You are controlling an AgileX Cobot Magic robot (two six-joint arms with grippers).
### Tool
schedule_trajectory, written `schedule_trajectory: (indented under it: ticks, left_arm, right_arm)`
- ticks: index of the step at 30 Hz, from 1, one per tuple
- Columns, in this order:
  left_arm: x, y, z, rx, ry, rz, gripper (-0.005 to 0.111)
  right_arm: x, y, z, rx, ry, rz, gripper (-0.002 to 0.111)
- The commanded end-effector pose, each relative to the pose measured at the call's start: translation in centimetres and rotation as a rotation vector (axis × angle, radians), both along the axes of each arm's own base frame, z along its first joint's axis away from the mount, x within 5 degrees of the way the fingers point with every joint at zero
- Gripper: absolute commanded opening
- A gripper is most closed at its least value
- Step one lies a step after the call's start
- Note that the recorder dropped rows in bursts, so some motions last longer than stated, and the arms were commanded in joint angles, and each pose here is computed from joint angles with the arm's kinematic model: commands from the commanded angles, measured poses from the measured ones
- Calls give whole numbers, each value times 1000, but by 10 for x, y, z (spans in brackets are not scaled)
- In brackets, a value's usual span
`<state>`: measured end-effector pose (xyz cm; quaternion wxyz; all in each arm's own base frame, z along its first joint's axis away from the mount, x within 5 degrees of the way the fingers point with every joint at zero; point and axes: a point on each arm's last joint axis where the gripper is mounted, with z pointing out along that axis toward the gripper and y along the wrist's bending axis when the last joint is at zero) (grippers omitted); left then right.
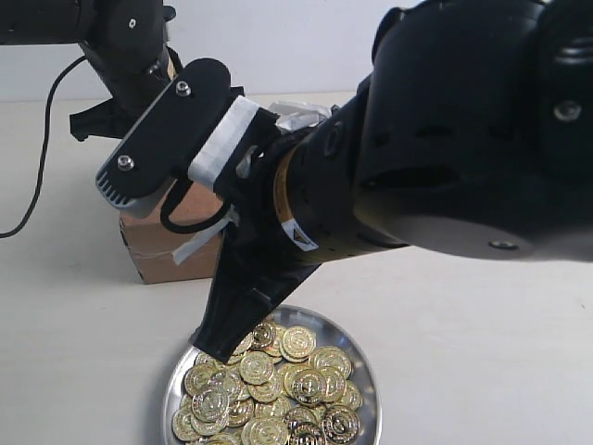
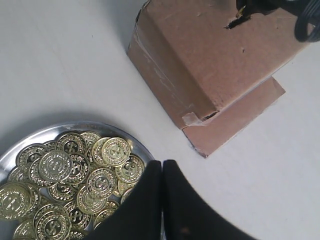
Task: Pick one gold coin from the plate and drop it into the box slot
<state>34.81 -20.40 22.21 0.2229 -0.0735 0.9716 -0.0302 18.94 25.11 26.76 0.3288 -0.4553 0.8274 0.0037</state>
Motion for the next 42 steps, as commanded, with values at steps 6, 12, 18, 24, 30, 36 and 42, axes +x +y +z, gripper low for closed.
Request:
schedule_trajectory:
  ticks: [6, 12, 18, 24, 30, 36, 42]
  left_arm:
    - [-1, -4, 3, -9, -13, -20, 0]
    - [0, -8, -10, 15, 14, -39, 0]
    - [2, -7, -10, 35, 1, -49, 0]
    - [3, -7, -10, 33, -7, -48, 0]
    - [3, -8, -10, 28, -14, -51, 0]
    - [3, -8, -10, 28, -13, -51, 8]
    - [3, -8, -10, 28, -13, -51, 38]
  right_arm:
    - [-1, 0, 4, 17, -10, 5, 0]
    - [-1, 0, 4, 17, -10, 5, 0]
    - [-1, 0, 4, 17, -10, 5, 0]
    - [-1, 0, 4, 17, -10, 5, 0]
    - [-1, 0, 4, 17, -10, 5, 0]
    - [-1, 0, 4, 17, -10, 5, 0]
    - [-1, 0, 4, 17, -10, 5, 0]
